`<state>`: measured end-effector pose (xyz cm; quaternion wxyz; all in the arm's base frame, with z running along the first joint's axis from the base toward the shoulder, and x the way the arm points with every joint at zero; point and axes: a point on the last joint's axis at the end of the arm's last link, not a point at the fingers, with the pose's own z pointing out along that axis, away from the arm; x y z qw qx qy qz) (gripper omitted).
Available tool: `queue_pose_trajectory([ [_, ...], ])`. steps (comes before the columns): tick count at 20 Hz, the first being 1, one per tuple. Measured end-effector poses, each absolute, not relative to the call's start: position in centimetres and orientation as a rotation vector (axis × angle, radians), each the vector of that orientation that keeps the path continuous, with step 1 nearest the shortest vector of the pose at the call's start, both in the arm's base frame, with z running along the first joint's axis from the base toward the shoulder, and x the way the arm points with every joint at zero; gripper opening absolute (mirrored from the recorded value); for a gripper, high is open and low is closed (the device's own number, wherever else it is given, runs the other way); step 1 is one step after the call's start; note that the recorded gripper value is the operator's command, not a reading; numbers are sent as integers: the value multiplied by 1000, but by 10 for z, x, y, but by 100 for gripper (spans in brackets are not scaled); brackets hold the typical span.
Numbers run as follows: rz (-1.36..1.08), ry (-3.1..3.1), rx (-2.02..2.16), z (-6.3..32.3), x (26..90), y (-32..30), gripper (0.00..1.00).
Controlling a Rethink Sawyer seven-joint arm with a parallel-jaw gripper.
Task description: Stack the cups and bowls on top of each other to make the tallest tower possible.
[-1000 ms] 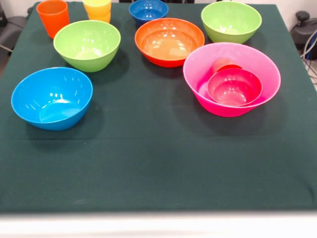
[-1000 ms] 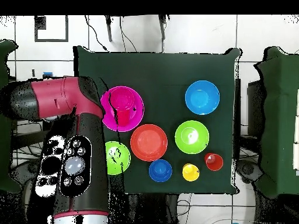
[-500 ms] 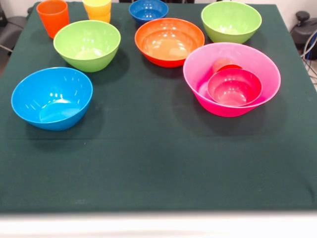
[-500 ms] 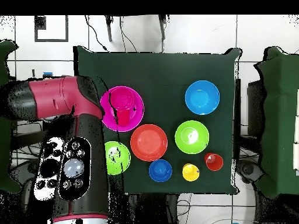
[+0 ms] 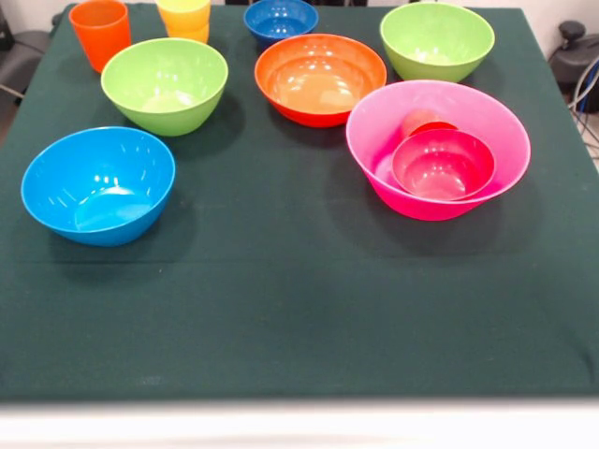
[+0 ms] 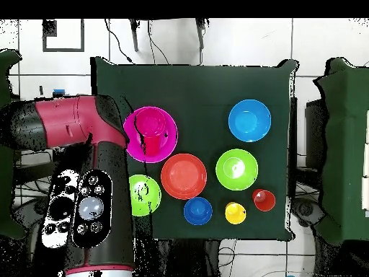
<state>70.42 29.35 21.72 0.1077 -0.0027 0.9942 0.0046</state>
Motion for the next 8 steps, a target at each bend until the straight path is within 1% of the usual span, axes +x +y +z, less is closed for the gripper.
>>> queue_pose_trajectory([
  [8, 19, 2897, -6, 217, 702, 292, 100],
])
